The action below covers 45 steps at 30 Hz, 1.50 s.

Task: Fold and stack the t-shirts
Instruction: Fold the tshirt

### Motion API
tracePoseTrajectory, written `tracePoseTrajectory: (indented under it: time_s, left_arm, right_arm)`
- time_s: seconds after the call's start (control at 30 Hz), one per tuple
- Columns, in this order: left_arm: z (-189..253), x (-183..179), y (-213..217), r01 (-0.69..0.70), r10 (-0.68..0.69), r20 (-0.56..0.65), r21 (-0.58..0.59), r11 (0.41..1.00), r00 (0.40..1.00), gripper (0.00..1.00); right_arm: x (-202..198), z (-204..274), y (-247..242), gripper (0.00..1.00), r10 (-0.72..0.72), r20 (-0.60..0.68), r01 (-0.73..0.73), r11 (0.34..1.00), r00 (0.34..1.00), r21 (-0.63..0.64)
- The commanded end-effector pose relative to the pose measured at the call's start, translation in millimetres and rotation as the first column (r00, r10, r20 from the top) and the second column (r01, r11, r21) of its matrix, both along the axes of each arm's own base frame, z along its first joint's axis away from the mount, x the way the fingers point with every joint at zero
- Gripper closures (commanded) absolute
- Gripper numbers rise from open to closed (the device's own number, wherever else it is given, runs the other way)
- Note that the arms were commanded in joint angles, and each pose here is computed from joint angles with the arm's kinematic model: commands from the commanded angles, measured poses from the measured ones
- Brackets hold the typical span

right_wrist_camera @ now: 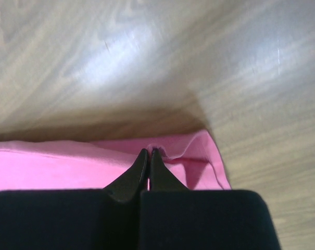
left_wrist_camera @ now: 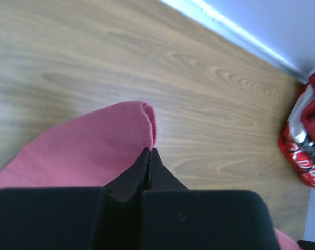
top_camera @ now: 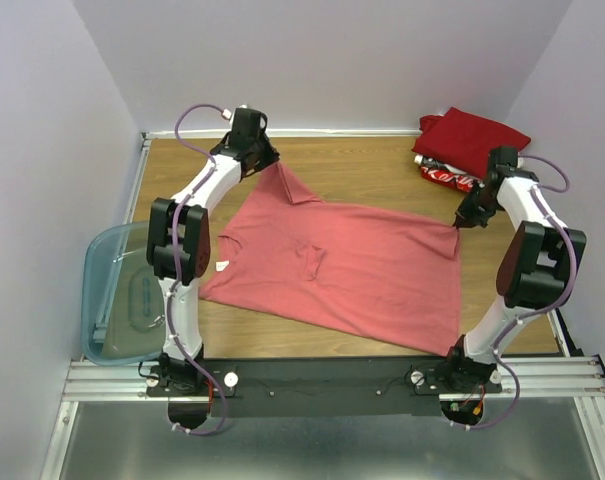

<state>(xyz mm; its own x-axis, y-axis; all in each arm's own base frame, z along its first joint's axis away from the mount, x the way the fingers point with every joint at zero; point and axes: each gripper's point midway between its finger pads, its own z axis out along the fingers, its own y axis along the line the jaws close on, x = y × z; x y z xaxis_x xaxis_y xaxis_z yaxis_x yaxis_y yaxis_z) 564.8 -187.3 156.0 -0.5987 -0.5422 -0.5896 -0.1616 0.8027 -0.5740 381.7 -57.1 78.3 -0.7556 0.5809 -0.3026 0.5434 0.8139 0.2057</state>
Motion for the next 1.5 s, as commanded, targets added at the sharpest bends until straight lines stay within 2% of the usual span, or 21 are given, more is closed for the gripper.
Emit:
tracePoseTrajectory:
  time_s: [0.0,0.3,0.33,0.4,0.63,0.73,1.0,1.17,1.3,1.47]
  left_arm:
    - [18.6,-21.4,5.7,0.008,-0.008,0.0,-0.008,1.0,1.0,1.0]
    - [26.9,-82.9,17.4,0.023,-0.024,-0.05,-0.015,1.0,0.998,1.0]
    - [18.1,-93.0,17.6,0.028,-0.029,-0.077,-0.023,0.999,0.997,1.0]
    - [31.4,-105.2,19.0,0.032,-0.034,-0.058,-0.038,0.999,0.998,1.0]
    - [31.4,-156.8,31.8,0.035,-0.038,-0.083,-0.034,0.999,0.996,1.0]
    - [13.9,-185.8,34.9,0.055,-0.059,-0.131,-0.039,0.998,0.99,1.0]
    - [28.8,-234.3,43.8,0.015,-0.027,-0.116,-0.104,0.995,0.993,1.0]
    - [20.7,-260.1,45.1,0.006,-0.028,-0.148,-0.142,0.99,0.989,1.0]
    - [30.8,-270.8,44.0,0.01,-0.032,-0.12,-0.18,0.984,0.992,1.0]
    - [18.6,-284.0,49.6,0.001,-0.026,-0.155,-0.157,0.988,0.987,1.0]
  right_arm:
    - [-22.8,10.5,2.4,0.99,0.04,-0.001,-0.04,0.999,0.999,-0.017]
    - [-80.8,8.4,17.5,0.99,0.056,-0.054,-0.056,0.998,0.997,0.005]
    - [-84.4,12.0,18.1,0.99,0.054,-0.045,-0.054,0.999,0.998,0.002]
    - [-94.7,9.1,19.8,0.99,0.049,-0.061,-0.049,0.999,0.997,0.003]
    - [-121.2,9.0,19.5,0.99,0.039,-0.104,-0.041,0.999,0.994,-0.021]
    - [-132.1,9.4,17.9,0.99,0.031,-0.122,-0.036,0.999,0.992,-0.039]
    - [-147.4,14.8,19.5,0.99,0.005,-0.114,-0.011,0.999,0.993,-0.05]
    - [-150.3,19.7,20.9,0.99,-0.011,-0.116,0.005,0.999,0.993,-0.045]
    - [-153.0,22.7,15.5,0.99,-0.026,-0.124,0.017,0.997,0.992,-0.076]
    - [-157.5,19.9,17.6,0.99,-0.026,-0.137,0.017,0.998,0.99,-0.065]
